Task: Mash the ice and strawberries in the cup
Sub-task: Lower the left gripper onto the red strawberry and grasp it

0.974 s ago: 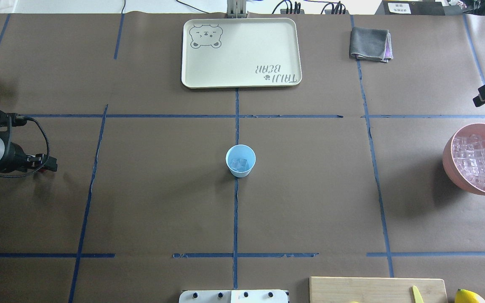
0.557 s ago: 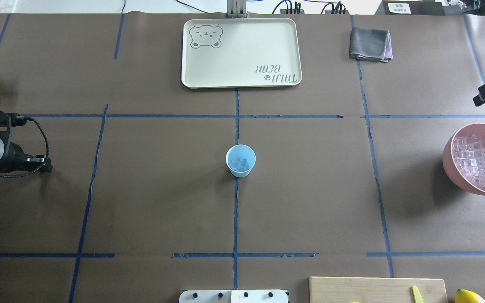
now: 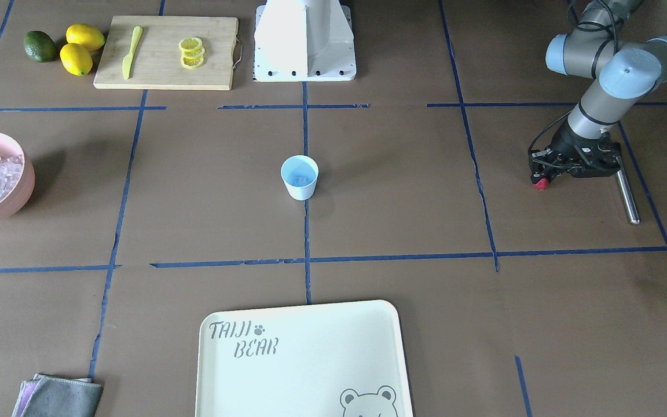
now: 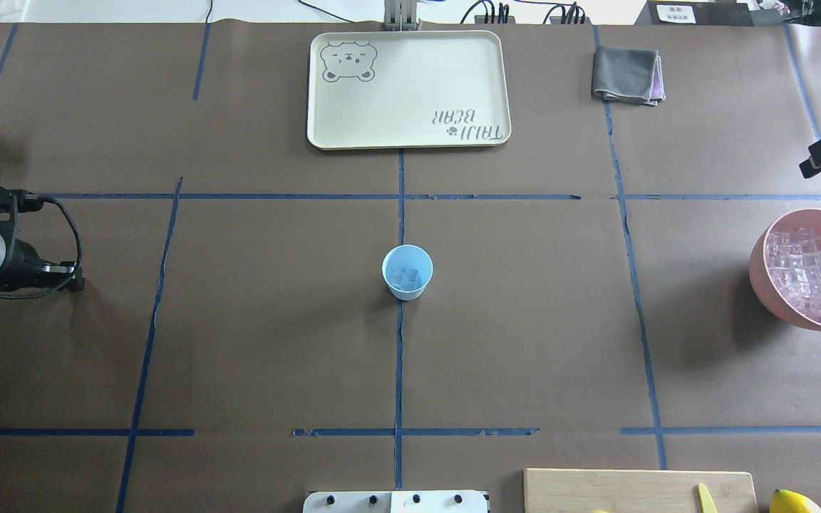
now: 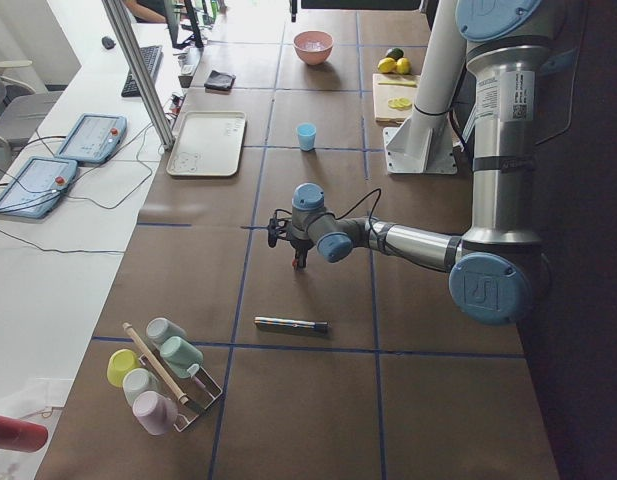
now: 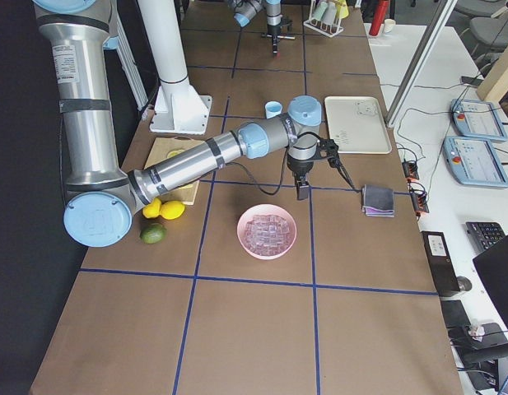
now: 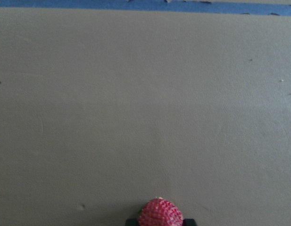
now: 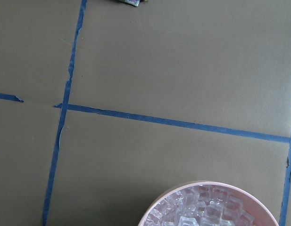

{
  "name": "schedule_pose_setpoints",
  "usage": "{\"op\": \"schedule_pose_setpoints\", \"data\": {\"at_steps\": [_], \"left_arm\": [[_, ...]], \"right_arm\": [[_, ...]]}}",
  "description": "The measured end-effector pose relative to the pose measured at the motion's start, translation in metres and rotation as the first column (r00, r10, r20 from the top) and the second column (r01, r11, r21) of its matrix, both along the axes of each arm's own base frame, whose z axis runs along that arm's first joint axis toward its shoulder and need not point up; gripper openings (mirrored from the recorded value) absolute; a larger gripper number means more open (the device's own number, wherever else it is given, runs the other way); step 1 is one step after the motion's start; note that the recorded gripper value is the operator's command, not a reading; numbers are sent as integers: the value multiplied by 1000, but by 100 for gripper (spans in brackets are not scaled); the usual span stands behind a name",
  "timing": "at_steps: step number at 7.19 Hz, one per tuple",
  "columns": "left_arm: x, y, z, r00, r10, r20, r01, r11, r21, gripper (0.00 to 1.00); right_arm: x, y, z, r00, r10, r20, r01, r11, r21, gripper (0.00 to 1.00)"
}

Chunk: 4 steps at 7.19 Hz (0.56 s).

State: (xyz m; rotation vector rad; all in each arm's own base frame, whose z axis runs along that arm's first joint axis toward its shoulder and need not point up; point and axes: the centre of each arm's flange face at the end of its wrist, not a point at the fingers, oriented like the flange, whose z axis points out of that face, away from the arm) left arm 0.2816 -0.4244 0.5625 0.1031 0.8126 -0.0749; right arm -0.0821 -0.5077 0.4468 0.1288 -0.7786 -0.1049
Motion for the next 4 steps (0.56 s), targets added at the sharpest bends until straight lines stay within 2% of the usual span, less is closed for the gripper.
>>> {"op": "schedule_pose_setpoints", "data": {"at_steps": [2, 4], "left_arm": [[-1, -1, -1, 1000, -2, -2, 2, 1000, 2, 12], [-2, -1, -4, 1000, -4, -5, 4, 1000, 4, 8]], "right_arm": [[0, 0, -1, 1000, 2, 1, -2, 1000, -1, 99], [0, 0, -1, 1000, 3, 1, -3, 1000, -2, 99]]}}
